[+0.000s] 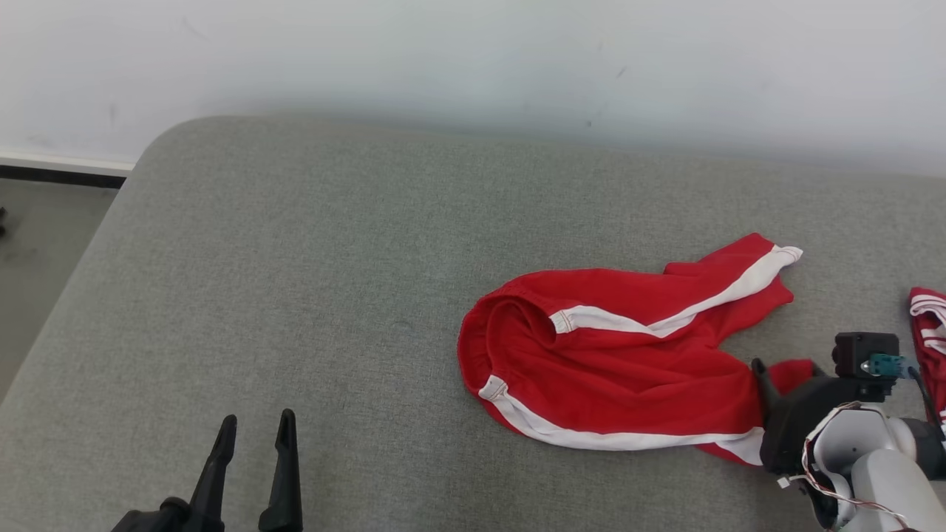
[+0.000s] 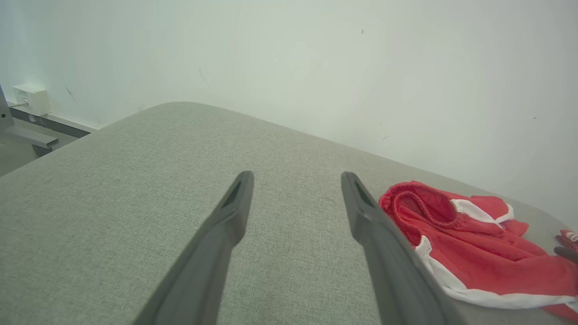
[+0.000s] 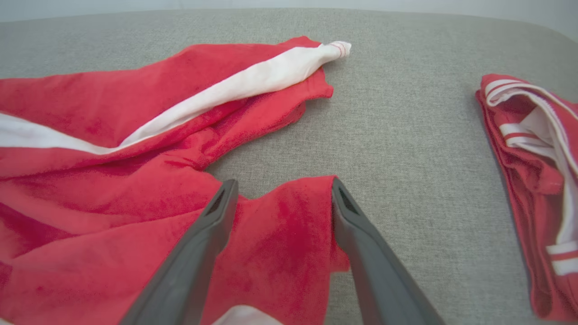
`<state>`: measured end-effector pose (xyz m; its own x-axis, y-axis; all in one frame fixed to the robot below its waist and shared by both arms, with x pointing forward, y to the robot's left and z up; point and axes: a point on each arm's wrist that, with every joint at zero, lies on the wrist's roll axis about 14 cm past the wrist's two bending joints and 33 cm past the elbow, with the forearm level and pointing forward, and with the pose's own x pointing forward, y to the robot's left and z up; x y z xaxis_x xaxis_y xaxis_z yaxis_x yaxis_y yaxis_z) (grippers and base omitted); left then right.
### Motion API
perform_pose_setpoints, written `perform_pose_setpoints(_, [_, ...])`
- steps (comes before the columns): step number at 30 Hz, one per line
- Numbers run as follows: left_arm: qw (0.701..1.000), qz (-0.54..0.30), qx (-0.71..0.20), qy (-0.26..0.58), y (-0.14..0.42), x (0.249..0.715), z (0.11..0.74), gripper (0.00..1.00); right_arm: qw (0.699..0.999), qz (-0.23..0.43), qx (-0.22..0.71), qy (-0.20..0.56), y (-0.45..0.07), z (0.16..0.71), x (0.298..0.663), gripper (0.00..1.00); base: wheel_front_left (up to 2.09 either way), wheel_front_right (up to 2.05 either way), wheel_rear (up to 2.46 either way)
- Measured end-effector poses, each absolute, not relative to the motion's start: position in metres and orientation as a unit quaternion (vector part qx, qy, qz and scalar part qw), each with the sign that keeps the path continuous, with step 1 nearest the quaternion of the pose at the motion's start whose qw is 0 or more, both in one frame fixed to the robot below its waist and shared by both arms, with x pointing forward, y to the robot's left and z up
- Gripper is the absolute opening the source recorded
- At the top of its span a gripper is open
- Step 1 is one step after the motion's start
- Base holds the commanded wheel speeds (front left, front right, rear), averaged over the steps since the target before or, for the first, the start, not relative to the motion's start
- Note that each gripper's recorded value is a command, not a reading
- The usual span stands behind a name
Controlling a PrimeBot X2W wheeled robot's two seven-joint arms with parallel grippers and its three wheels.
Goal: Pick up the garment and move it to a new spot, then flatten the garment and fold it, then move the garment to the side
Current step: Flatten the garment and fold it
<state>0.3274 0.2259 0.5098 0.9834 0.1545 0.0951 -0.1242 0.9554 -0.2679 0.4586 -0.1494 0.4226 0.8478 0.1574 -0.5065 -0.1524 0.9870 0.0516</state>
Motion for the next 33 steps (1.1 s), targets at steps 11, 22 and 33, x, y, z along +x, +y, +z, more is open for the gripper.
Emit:
perform_pose_setpoints(11, [0.987,0.067,-0.135,-0.063,0.224,0.327,0.513,1.0,0.982,0.041,-0.007,0.183,-0.191,0.452,0.44,1.0,0.0,0.0,0.0])
perform_pose_setpoints(22, [0.988,0.021,-0.139,-0.066,0.197,0.342,0.518,1.0,0.998,0.038,-0.001,0.049,-0.2,0.489,0.403,1.0,0.0,0.0,0.0])
perform_pose_setpoints(33, [0.99,0.0,-0.124,-0.066,0.185,0.339,0.519,1.0,0.997,0.076,0.016,-0.014,-0.18,0.502,0.37,1.0,0.0,0.0,0.0])
